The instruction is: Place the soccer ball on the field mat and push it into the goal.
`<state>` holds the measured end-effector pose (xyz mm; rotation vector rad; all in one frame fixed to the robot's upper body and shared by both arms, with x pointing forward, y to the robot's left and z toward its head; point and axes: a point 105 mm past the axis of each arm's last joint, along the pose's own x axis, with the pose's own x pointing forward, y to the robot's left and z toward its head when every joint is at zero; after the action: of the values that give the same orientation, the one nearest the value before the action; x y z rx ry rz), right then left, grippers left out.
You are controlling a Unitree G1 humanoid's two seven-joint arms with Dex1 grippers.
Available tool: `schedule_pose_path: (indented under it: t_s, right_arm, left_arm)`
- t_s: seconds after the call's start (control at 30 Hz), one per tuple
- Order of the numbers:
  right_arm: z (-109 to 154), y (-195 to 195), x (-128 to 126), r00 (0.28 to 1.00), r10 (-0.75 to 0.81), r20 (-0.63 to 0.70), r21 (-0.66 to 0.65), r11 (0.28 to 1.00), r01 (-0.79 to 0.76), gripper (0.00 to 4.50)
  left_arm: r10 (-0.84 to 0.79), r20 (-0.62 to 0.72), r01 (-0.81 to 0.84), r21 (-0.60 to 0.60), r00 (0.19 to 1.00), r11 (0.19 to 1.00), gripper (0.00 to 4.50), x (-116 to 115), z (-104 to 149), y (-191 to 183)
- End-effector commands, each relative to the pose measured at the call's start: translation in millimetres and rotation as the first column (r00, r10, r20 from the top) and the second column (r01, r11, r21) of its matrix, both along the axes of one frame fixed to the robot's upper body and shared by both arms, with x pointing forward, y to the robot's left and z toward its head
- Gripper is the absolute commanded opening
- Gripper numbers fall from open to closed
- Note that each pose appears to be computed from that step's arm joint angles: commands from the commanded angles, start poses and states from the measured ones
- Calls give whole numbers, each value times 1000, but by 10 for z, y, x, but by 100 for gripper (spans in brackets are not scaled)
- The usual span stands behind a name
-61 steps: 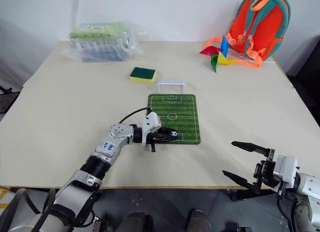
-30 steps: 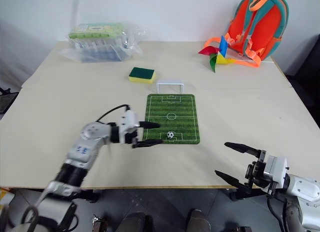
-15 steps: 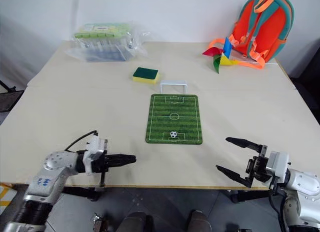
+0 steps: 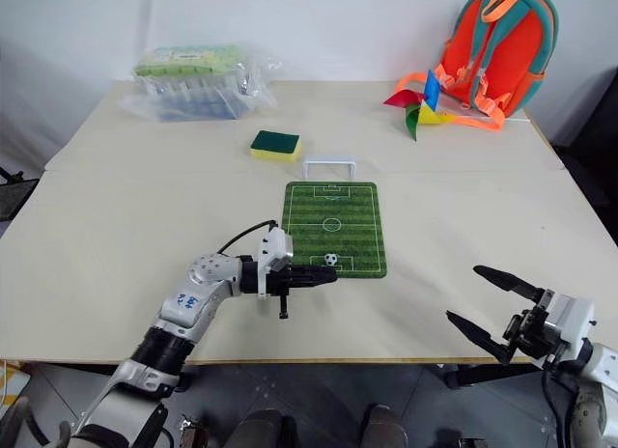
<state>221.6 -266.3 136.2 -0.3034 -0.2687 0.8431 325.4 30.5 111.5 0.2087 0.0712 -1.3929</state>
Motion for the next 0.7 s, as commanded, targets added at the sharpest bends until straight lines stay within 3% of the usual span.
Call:
schedule_pose_path:
  t_s: [0.03,0.27,0.33,0.43,0.47,0.53,0.7]
  right_arm:
    - [119,-21,-66,997,-40,60,17,999,39,450]
    - [69,22,-110,996,-69,59,34,997,67,450]
    - [84,-2,-65,987,-135,84,63,990,130,450]
    - [154,-19,40,961,-246,129,154,962,226,450]
    - [172,-16,64,953,-273,135,183,952,247,450]
    - [190,12,94,944,-299,136,222,938,265,450]
    - [224,45,169,929,-345,131,298,908,295,450]
  left_arm:
    - [-2,40,2,3,999,1000,5,89,58,-67]
    - [140,91,-131,-100,986,986,5,432,219,-195]
    - [336,198,-299,-194,921,934,5,720,478,-141]
    - [506,328,-414,-313,798,855,5,932,805,37]
    - [512,327,-415,-324,794,850,5,954,835,89]
    - [588,388,-469,-362,710,805,5,1033,982,317]
    - [624,407,-461,-433,667,775,5,973,1175,857]
